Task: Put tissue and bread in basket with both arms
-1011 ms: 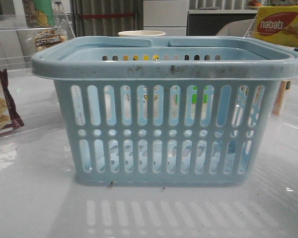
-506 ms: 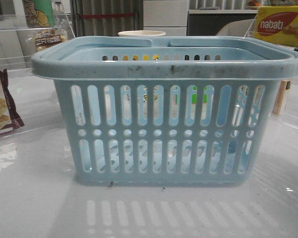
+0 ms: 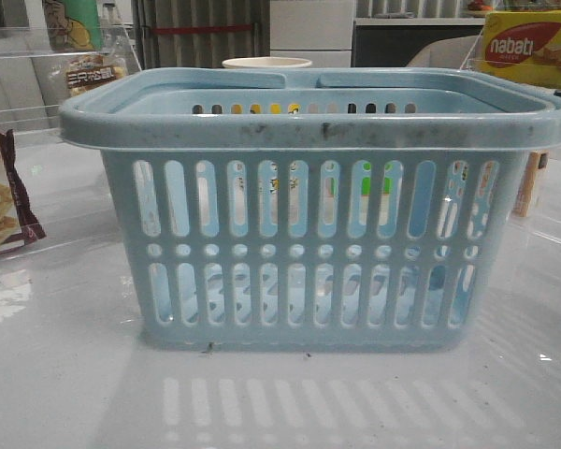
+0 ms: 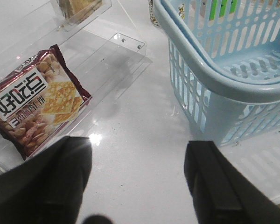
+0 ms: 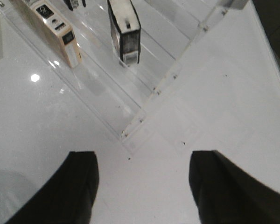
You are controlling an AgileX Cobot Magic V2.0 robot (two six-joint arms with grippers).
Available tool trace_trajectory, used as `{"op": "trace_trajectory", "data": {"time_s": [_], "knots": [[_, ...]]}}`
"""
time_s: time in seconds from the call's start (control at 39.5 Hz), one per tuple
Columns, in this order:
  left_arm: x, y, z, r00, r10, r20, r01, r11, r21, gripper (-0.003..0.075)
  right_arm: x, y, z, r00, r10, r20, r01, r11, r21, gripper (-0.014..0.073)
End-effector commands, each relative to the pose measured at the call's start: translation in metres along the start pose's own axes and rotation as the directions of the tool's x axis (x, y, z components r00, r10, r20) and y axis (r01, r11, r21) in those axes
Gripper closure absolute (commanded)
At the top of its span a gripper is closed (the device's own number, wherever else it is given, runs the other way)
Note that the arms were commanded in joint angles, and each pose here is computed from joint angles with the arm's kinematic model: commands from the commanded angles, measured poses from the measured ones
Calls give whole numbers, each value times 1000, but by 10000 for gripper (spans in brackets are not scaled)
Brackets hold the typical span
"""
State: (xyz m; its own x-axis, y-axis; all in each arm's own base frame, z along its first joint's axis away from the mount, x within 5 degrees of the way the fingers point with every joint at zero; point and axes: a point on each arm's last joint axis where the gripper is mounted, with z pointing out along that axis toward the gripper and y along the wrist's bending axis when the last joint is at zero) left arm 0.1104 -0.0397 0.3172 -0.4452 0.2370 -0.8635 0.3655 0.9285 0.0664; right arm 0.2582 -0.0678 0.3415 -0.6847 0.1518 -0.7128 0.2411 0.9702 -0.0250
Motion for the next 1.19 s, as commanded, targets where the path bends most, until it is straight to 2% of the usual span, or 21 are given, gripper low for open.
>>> {"op": "trace_trajectory", "data": {"time_s": [0.0,0.18,0.4,0.68,0.94,1.01,1.16], "knots": [[-15,0,-4,995,7,96,-7,1000,2,246,-34,1,1,996,11,92,-10,1000,-13,66],[-15,0,-4,995,7,96,-7,1000,2,246,-64,4,37,999,-26,38,27,999,-19,66],[-15,0,-4,995,7,96,-7,1000,2,246,-87,6,89,997,-63,-49,61,998,-30,73],[-15,0,-4,995,7,96,-7,1000,2,246,-96,7,129,995,-79,-63,77,997,-32,162],[-15,0,-4,995,7,96,-7,1000,2,246,-95,7,144,996,-78,-50,77,997,-31,173],[-15,0,-4,995,7,96,-7,1000,2,246,-93,7,146,995,-79,-64,77,997,-32,215],[-15,0,-4,995,7,96,-7,1000,2,246,-95,9,140,995,-81,-57,79,996,-36,353]]}}
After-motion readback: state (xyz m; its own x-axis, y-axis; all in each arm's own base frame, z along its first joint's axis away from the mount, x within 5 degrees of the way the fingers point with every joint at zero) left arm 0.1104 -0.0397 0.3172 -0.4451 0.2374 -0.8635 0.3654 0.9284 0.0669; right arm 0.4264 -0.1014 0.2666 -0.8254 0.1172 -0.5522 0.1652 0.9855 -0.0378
